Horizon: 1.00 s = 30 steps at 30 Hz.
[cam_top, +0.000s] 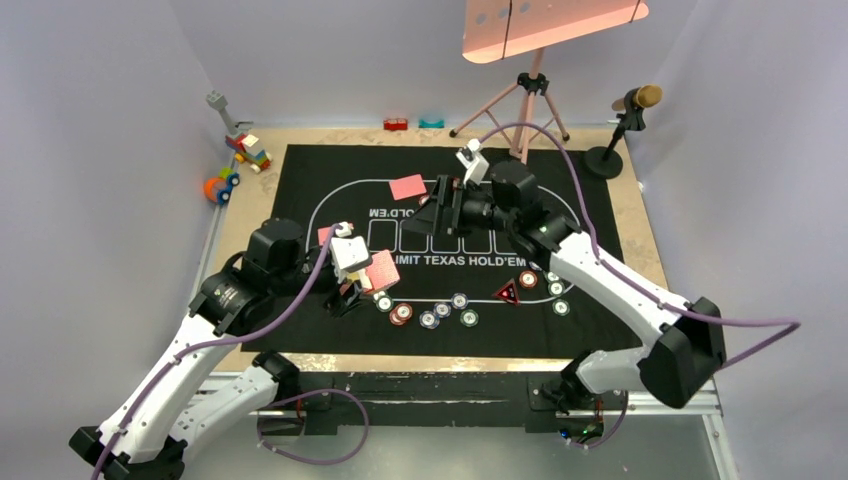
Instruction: Distribute texas hold em gaming equipment
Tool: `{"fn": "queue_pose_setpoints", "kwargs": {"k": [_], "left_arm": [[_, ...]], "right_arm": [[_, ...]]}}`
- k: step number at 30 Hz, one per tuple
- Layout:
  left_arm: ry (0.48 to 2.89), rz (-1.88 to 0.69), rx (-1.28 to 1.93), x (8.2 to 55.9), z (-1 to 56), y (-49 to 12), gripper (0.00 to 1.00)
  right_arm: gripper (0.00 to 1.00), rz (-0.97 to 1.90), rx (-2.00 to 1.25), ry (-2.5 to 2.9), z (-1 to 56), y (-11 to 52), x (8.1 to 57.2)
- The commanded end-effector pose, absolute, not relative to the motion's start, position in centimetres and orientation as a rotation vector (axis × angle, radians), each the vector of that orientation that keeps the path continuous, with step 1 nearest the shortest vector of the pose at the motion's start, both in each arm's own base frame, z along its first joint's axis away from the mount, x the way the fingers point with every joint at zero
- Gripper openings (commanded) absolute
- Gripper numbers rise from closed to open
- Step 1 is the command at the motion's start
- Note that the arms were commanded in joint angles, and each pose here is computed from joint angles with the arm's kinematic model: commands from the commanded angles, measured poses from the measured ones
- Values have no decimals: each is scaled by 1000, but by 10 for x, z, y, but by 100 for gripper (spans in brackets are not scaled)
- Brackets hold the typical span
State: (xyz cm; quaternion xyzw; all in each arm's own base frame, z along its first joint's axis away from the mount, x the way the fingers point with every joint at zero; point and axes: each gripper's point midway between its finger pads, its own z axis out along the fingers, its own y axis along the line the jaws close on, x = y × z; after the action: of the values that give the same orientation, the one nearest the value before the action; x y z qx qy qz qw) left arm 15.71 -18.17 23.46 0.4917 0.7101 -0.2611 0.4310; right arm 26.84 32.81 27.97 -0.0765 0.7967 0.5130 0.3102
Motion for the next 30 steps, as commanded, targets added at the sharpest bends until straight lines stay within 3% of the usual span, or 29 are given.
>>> {"fn": "queue_pose_setpoints", "kwargs": {"k": [1,7,22,30], "left_arm": [[1684,-667,1211,162,255,-190,22],[1684,-648,1201,167,257,-189,23],[1650,-635,1198,174,273,-193,23],[1648,-635,1195,175,274,-193,22]], "right_arm": [[94,1495,-289,2065,293,337,228],[96,1588,-379,2039,305,362,195],[98,1691,-509,2142,283,404,184],[69,1735,-516,2184,276,404,176]]}}
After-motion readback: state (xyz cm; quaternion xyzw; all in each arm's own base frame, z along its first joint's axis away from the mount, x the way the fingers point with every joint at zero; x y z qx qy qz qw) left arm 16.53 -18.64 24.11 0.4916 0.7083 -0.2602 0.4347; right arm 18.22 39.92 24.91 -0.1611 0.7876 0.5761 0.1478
